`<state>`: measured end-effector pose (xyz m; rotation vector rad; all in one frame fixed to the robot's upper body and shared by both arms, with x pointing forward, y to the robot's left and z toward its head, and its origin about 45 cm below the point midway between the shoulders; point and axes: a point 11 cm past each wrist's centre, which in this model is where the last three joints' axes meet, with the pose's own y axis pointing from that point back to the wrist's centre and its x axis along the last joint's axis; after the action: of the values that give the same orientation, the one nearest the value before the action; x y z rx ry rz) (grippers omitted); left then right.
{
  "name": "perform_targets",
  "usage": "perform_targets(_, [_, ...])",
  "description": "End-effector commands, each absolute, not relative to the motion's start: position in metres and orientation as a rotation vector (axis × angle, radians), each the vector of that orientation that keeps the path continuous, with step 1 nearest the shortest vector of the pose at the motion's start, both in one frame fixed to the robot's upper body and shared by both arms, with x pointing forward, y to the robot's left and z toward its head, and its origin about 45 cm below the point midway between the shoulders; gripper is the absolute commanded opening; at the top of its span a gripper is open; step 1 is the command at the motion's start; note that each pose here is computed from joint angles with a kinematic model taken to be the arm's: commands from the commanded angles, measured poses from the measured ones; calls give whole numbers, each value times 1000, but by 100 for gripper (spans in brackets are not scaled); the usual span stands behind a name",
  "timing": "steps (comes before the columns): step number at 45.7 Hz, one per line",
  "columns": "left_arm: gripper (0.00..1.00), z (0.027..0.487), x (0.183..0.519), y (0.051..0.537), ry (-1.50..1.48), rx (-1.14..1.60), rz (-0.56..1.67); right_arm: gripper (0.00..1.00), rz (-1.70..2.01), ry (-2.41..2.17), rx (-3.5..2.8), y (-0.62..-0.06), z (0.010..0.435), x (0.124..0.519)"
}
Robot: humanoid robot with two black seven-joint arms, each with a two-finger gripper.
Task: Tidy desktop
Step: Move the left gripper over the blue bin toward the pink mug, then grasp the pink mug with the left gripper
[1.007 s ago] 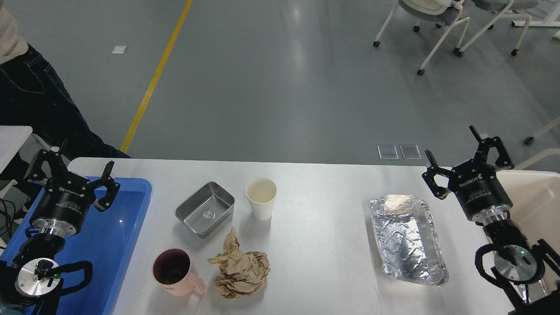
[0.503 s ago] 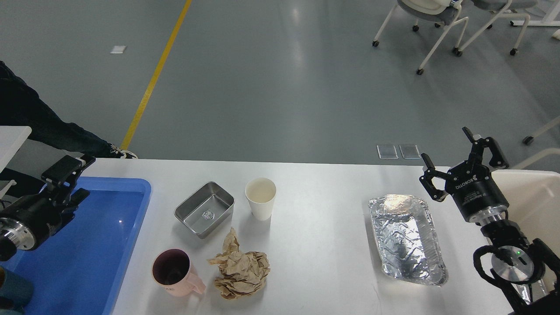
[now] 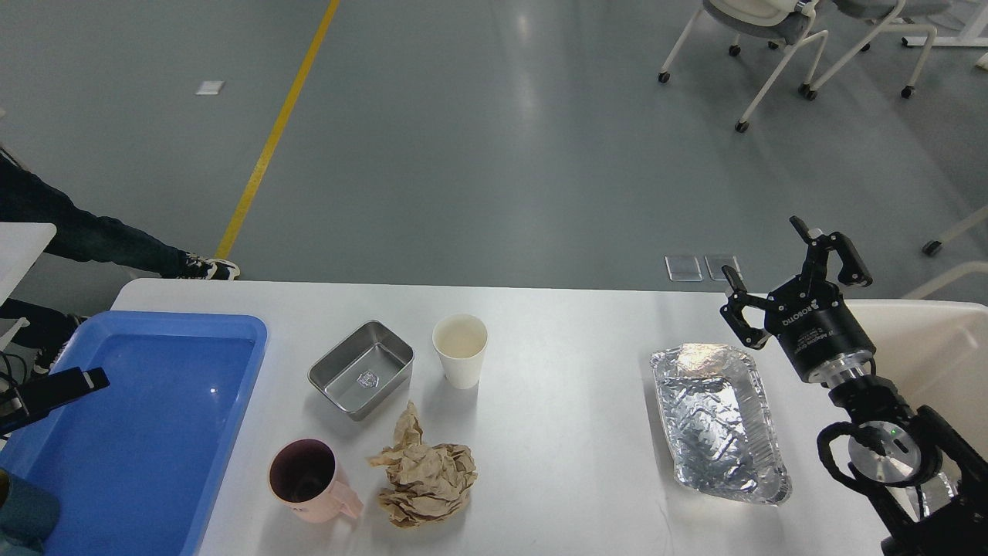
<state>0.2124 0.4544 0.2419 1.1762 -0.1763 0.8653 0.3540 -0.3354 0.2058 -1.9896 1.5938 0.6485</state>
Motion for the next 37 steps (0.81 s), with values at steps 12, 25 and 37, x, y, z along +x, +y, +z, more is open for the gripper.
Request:
perform_targets(12, [97,238,233,413,-171,1053,745,100,651,1604,-1992,-336,204,354])
perform_targets(25, [97,190,229,377,-303,1112,511,100,649,1613,-1994,-336,203,354])
perform_targets(37, [97,140,234,356,-362,1145,411,100,644,1629,-1992,-342,202,351])
